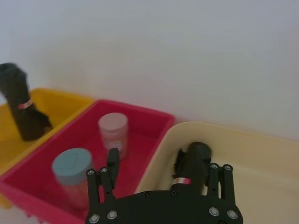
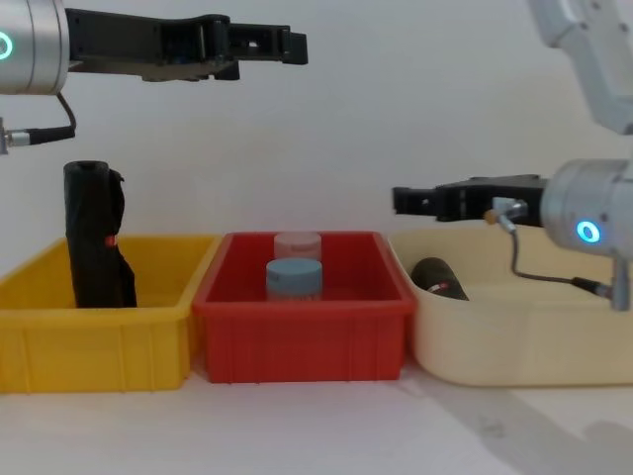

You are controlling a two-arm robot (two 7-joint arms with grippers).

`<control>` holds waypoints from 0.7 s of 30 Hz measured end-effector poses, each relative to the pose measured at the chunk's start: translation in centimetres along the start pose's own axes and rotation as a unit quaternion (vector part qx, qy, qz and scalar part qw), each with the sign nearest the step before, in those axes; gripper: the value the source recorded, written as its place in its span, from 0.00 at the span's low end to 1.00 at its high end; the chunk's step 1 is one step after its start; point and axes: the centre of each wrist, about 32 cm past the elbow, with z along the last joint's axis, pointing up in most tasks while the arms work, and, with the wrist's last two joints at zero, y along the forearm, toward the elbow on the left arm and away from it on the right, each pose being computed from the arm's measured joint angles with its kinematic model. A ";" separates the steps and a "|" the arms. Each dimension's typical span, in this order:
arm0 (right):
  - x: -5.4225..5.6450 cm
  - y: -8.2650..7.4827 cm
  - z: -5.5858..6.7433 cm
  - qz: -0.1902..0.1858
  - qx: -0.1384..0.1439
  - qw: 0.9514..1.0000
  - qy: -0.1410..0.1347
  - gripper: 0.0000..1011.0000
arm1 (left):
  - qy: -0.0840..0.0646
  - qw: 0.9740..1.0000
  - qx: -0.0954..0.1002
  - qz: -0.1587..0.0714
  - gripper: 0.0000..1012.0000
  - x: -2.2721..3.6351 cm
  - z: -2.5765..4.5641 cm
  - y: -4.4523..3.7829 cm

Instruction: Pick up the garbage bag with the one hand and transfer it to the other hand.

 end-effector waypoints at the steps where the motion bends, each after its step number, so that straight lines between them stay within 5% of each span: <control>1: -0.3 0.2 0.1 0.007 -0.005 1.000 -0.004 0.99 | 0.000 1.000 0.000 0.000 0.99 0.00 0.00 0.01; 21: -2.1 2.9 1.2 0.046 -0.062 0.997 -0.019 0.99 | 0.000 1.000 0.000 0.001 0.99 0.02 0.01 0.08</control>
